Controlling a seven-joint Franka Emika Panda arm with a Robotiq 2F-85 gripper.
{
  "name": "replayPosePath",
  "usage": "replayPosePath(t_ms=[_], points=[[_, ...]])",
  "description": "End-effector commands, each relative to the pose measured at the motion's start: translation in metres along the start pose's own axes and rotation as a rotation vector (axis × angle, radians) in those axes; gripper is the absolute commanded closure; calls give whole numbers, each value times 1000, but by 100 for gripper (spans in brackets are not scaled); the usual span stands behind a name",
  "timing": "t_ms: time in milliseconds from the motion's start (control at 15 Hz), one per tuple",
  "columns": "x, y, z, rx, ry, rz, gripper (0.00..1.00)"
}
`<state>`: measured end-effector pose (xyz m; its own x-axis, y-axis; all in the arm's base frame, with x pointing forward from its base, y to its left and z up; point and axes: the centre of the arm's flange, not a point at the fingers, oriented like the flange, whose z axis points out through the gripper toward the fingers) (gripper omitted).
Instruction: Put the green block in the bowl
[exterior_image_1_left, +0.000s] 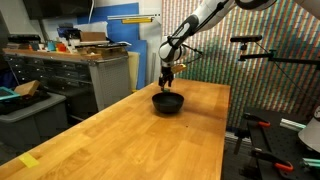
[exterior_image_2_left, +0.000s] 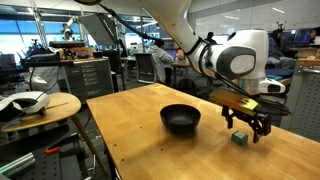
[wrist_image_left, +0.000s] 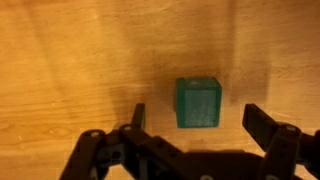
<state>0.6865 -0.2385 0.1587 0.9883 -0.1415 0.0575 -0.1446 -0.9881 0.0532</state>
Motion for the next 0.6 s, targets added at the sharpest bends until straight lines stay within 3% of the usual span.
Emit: replayPosePath(t_ms=[0, 67, 133, 267, 533], points=[[21, 11, 6, 19, 6, -15, 0], [22, 12, 8, 24, 4, -13, 0], [22, 12, 9, 28, 1, -14, 25], [23, 13, 11, 35, -2, -14, 32], [23, 11, 5, 41, -5, -16, 65]])
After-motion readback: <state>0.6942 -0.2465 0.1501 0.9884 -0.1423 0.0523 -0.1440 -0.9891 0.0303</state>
